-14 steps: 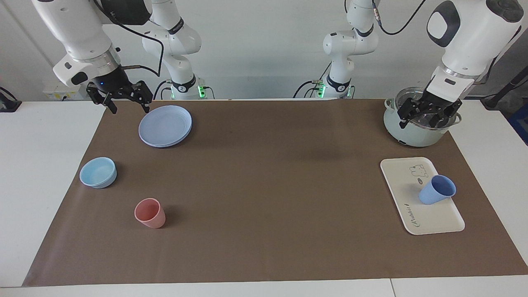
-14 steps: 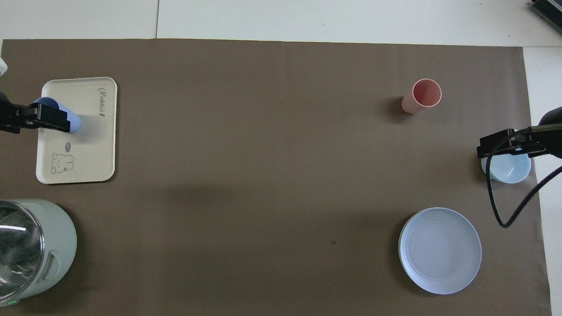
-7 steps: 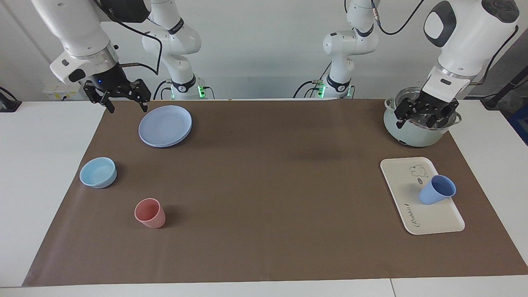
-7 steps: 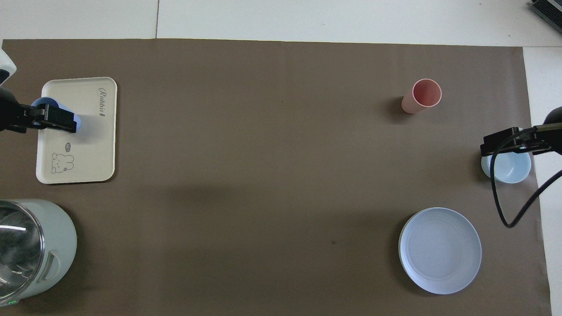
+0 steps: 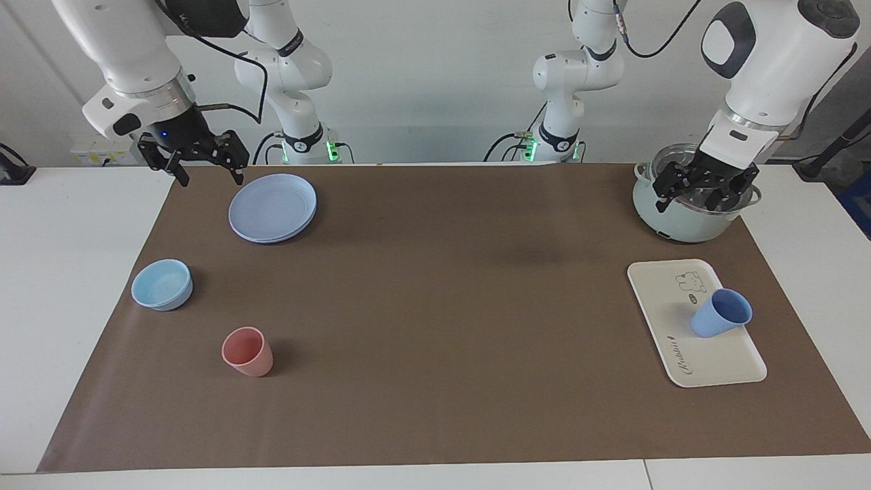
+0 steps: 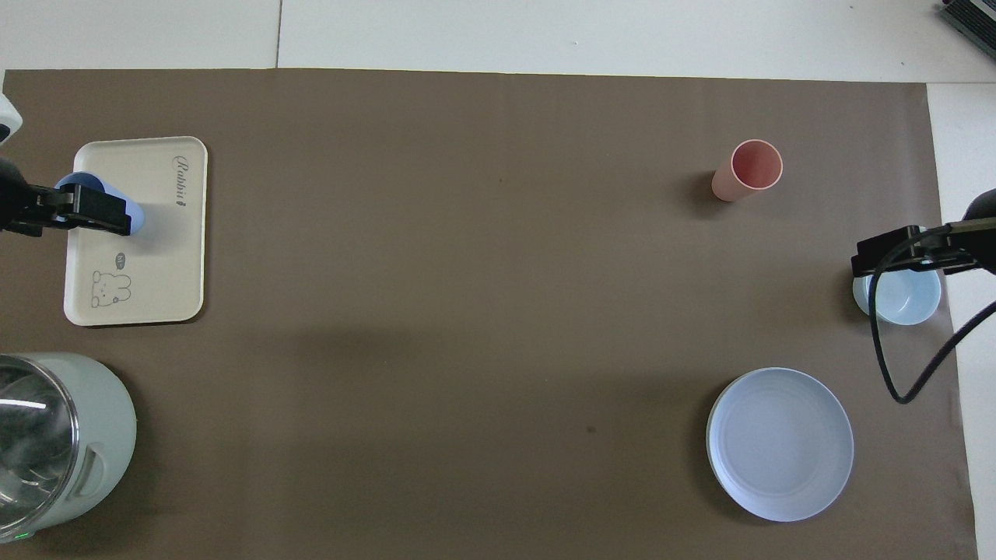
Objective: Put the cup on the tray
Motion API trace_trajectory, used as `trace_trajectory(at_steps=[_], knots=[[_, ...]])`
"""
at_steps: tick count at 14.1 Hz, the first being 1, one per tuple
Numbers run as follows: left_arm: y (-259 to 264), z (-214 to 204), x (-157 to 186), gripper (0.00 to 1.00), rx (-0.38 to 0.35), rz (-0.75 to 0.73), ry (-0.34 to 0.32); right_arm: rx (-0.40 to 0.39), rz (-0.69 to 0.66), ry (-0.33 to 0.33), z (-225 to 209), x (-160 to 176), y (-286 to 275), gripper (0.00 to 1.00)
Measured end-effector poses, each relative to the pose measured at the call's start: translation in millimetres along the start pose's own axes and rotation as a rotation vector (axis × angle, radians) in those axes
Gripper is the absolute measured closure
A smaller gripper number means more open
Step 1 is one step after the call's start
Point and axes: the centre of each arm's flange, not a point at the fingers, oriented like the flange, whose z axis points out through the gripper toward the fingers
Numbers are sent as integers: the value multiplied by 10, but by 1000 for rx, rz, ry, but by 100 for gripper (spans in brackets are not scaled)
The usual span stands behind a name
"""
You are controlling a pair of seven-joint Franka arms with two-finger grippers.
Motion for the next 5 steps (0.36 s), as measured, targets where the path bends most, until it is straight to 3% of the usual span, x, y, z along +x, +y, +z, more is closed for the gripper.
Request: trace_trajectory(at_steps=[5], knots=[[41,0,-3,0,-1,7,-2,0,6,-1,-2,-3,33,0]])
